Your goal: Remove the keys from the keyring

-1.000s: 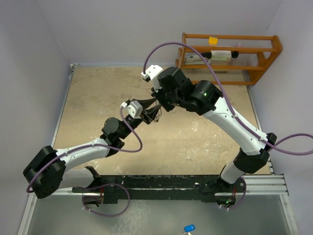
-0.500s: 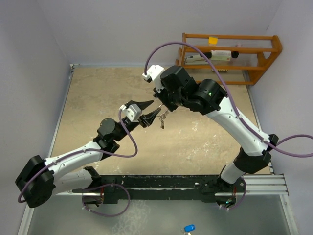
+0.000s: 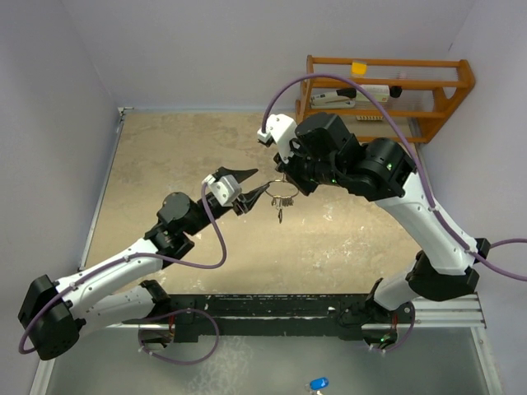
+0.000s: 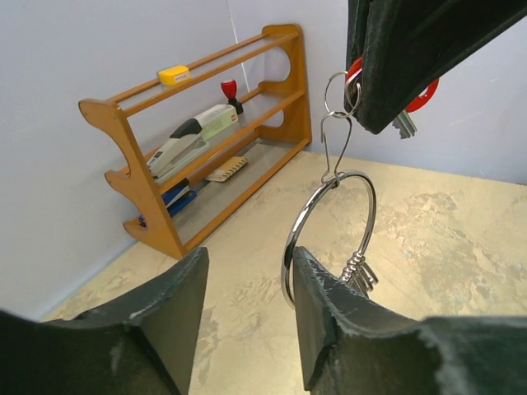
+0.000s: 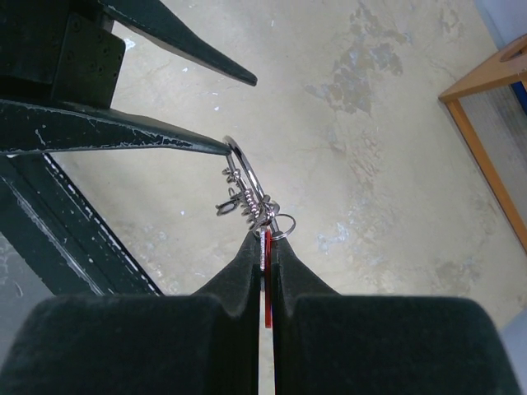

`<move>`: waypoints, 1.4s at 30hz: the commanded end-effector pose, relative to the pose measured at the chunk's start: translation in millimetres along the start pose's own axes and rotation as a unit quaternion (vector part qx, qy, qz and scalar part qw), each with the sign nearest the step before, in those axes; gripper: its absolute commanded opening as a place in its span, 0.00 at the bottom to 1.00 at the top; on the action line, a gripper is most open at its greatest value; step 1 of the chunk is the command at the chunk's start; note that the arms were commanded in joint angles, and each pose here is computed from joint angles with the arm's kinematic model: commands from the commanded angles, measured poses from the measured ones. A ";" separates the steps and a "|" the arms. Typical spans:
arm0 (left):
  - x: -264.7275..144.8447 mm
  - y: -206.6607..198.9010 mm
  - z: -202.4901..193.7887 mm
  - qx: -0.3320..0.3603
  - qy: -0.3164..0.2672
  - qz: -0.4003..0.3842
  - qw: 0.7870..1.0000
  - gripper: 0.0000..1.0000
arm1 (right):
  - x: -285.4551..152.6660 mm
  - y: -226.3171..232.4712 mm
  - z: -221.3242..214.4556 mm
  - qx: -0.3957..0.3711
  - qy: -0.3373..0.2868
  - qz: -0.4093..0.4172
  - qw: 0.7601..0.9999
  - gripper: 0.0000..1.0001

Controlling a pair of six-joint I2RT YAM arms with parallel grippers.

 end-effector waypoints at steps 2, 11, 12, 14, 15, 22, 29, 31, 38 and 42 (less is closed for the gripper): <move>3.6 -7.4 32.4 0.002 -0.034 -0.048 0.998 0.39 | -8.3 1.4 4.5 0.001 -0.021 0.009 1.000 0.00; 8.9 -33.2 45.1 -0.044 -0.081 -0.143 0.985 0.59 | -4.2 1.7 10.5 0.010 -0.030 0.008 0.999 0.00; 8.5 -33.7 46.2 -0.045 -0.088 -0.143 0.985 0.60 | -2.8 2.2 10.4 0.010 -0.029 0.009 1.000 0.00; 8.8 -33.9 46.5 -0.049 -0.096 -0.142 0.984 0.61 | -0.7 2.6 10.6 0.011 -0.027 0.010 1.000 0.00; 9.4 -33.5 46.1 -0.050 -0.098 -0.140 0.984 0.61 | 0.4 3.3 10.5 0.010 -0.026 0.011 1.000 0.00; 13.9 -32.5 33.3 -0.056 -0.100 -0.130 0.985 0.64 | 7.1 5.3 10.6 0.006 -0.021 0.017 1.000 0.00; 16.7 -31.5 20.5 -0.056 -0.092 -0.121 0.987 0.66 | 6.8 5.2 11.7 0.004 -0.024 0.018 1.000 0.00; 16.6 -29.5 16.8 -0.052 -0.089 -0.112 0.988 0.66 | 6.4 5.3 11.5 0.004 -0.025 0.018 1.000 0.00; 11.7 -16.7 14.6 -0.026 -0.085 -0.063 0.994 0.69 | 6.8 5.7 10.2 0.004 -0.023 0.019 1.000 0.00; 12.5 -14.6 15.7 -0.031 -0.087 -0.056 0.994 0.69 | 6.8 5.3 11.1 0.004 -0.026 0.018 1.000 0.00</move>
Point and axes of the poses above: each gripper's point midway between its finger pads, its own x axis out along the fingers, its own y axis along the line the jaws close on, z = x × y, the point moved 5 cm from there along -x, back along the fingers, and after that the axes turned 2 degrees about -x, right-handed, at the moved point
